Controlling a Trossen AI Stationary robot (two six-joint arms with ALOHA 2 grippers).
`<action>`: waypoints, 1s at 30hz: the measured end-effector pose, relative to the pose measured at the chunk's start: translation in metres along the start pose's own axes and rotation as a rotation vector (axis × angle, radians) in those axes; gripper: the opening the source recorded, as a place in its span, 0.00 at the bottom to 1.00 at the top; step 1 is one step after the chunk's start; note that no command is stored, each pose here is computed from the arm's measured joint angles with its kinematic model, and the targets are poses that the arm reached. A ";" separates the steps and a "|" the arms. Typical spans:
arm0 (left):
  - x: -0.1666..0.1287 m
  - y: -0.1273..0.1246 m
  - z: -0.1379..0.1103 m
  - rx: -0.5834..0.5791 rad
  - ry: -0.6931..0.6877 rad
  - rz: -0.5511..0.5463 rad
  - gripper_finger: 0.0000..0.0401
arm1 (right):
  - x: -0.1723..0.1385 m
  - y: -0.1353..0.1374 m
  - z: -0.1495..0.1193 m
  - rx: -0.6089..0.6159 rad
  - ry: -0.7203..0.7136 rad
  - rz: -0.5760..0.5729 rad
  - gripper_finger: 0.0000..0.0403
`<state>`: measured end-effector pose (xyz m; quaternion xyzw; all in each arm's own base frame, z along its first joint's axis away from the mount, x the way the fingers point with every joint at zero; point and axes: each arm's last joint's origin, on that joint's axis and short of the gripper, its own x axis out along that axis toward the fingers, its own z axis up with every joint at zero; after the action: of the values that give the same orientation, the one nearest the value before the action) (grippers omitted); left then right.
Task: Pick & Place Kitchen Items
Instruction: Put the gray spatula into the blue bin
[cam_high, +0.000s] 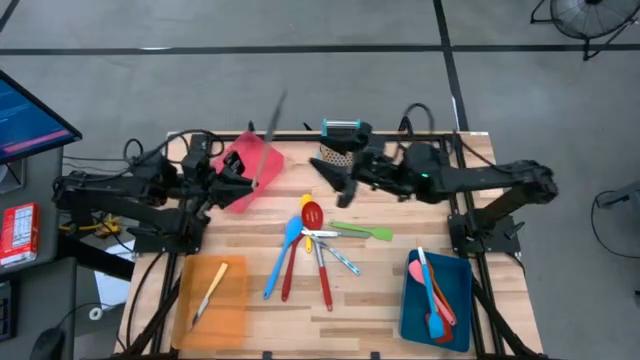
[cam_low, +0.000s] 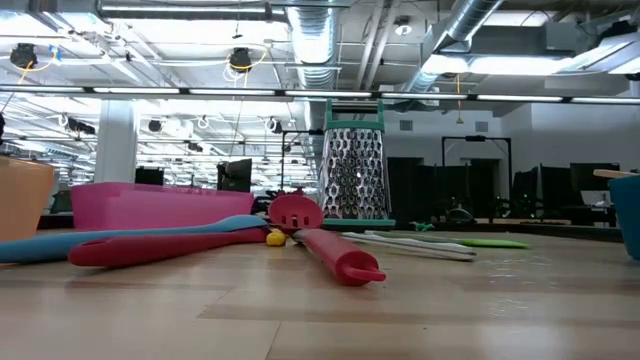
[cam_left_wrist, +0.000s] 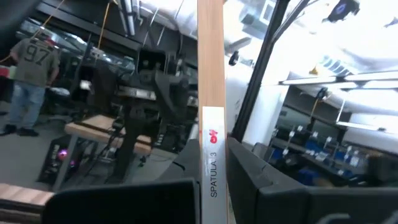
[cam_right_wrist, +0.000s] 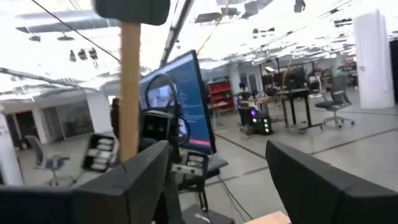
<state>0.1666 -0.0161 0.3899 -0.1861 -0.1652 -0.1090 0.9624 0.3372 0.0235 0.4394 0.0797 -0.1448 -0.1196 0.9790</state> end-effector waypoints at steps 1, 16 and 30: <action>0.003 0.001 -0.003 0.010 0.010 0.008 0.05 | 0.006 0.001 0.000 -0.007 0.013 0.011 0.67; 0.023 0.012 -0.024 0.083 0.077 0.048 0.05 | 0.037 0.011 0.014 -0.054 0.150 0.042 0.67; 0.023 0.011 -0.021 0.138 0.046 0.036 0.05 | 0.031 0.025 0.004 -0.021 0.261 0.213 0.67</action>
<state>0.1968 -0.0176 0.3765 -0.1199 -0.1468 -0.0842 0.9782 0.3704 0.0387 0.4561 0.0686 -0.0229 -0.0052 0.9974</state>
